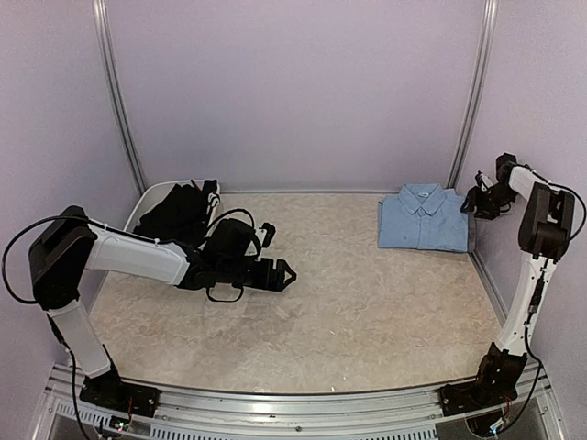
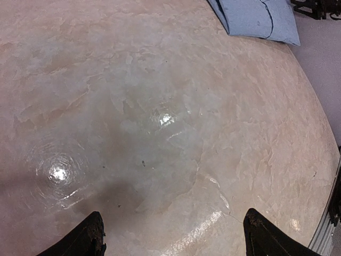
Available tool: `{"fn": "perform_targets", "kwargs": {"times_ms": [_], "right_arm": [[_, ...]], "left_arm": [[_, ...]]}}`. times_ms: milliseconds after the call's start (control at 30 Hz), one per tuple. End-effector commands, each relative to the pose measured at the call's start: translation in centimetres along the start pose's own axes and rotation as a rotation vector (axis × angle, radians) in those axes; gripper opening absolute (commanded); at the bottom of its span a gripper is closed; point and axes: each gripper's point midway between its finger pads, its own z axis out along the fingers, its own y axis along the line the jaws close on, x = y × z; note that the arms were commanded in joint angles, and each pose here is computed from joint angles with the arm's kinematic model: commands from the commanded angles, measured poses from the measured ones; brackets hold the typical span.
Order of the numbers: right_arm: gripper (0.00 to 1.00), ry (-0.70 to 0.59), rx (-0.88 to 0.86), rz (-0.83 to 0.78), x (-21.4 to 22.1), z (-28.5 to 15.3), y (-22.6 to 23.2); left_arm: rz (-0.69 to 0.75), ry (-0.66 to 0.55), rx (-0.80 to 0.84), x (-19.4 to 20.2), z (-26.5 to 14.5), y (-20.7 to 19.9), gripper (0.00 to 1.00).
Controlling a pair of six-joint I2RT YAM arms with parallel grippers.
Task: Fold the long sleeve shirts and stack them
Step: Place the square-folded shirt on the square-folded shirt, then reset both arms
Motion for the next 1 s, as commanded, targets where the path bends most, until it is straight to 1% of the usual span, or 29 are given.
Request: {"fn": "perform_targets", "kwargs": {"times_ms": [0,133,200,267,367,433,633,700,733,867,967], "right_arm": [[0.56,-0.123,0.143,0.000,-2.9,-4.1,-2.2],[0.55,-0.113,0.161,-0.010,-2.8,-3.8,-1.8],[0.55,-0.124,0.177,-0.027,-2.8,-4.2,-1.2],[0.56,-0.159,0.184,-0.058,-3.1,-5.2,0.4],[0.57,-0.224,0.173,-0.117,-3.0,-7.2,3.6],[0.59,-0.272,0.142,-0.149,-2.4,-8.7,6.0],[0.73,-0.400,0.047,-0.200,0.6,-12.7,10.7],[0.93,-0.444,0.010,-0.221,1.4,-14.3,12.1],[0.98,-0.463,-0.005,-0.230,1.7,-15.2,12.7],[0.99,-0.524,-0.054,-0.265,2.9,-17.8,14.9],[1.00,-0.554,-0.074,-0.290,3.7,-18.8,16.5]], "left_arm": [[0.024,-0.025,-0.009,-1.3,-0.3,-0.2,0.86],[0.022,-0.029,-0.024,-1.6,-0.6,0.3,0.86],[0.020,-0.037,-0.049,-1.8,-0.9,0.8,0.89],[0.023,-0.053,-0.081,-2.3,-1.4,1.5,0.92],[0.038,-0.104,-0.174,-3.6,-2.8,3.2,0.99],[0.052,-0.154,-0.229,-4.9,-4.3,3.9,0.99],[0.083,-0.254,-0.419,-8.2,-8.5,6.4,0.99],[0.090,-0.287,-0.474,-9.0,-9.9,7.1,0.99],[0.091,-0.313,-0.492,-9.7,-10.9,7.3,0.99],[0.088,-0.397,-0.530,-12.0,-14.3,8.3,0.99],[0.047,-0.451,-0.491,-13.6,-16.8,9.6,0.99]]}}
